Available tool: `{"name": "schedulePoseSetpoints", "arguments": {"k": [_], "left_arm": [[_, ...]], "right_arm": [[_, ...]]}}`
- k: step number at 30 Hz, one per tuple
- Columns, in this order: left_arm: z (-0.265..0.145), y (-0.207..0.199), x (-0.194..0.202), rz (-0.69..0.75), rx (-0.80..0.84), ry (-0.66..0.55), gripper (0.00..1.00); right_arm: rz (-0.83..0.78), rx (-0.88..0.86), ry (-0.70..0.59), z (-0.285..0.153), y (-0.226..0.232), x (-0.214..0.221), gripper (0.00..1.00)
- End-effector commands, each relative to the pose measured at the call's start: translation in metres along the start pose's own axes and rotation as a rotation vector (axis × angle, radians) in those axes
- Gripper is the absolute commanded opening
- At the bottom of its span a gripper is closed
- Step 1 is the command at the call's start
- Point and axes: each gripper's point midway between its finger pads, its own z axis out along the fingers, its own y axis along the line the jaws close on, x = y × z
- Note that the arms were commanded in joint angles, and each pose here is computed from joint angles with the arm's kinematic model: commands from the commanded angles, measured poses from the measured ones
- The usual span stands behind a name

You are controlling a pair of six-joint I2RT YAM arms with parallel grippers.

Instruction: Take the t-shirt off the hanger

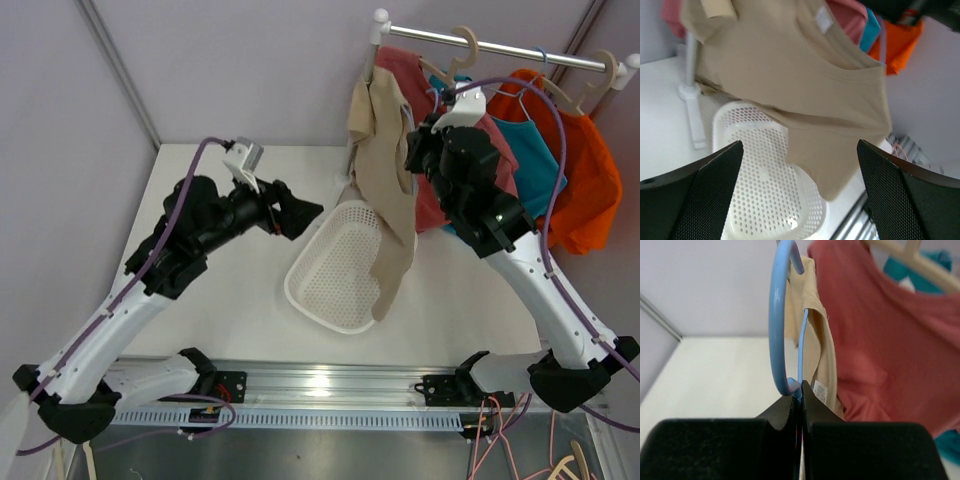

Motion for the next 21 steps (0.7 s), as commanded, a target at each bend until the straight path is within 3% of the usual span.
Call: {"name": "schedulePoseSetpoints", "arguments": {"k": [1,6,7,9,11,15,21], "left_arm": [[-0.012,-0.035,0.011,0.109,0.098,-0.040,0.99],[-0.002,-0.052,0.047,0.302,0.076,-0.010,0.99],[-0.002,-0.072,0.051,0.327,0.121,-0.030,1.00],[0.005,-0.073,0.070,0.439,0.101,-0.052,0.99],[0.009,-0.097,0.073,0.472,0.136,-0.139,0.99],[0.027,-0.096,0.095,0.473,0.109,-0.144,1.00],[0.035,-0.101,0.105,0.482,0.077,-0.251,0.99]], "right_arm": [[0.102,-0.014,0.021,-0.013,-0.002,0.021,0.00],[0.268,-0.007,-0.031,-0.023,0.002,-0.014,0.00],[0.312,0.006,-0.061,-0.024,0.001,-0.028,0.00],[0.397,0.052,-0.101,-0.022,-0.003,-0.041,0.00],[0.451,0.090,-0.116,-0.017,-0.005,-0.049,0.00],[0.524,0.091,-0.120,-0.005,0.004,-0.050,0.00],[0.571,0.045,-0.107,0.004,0.020,-0.057,0.00]]}}
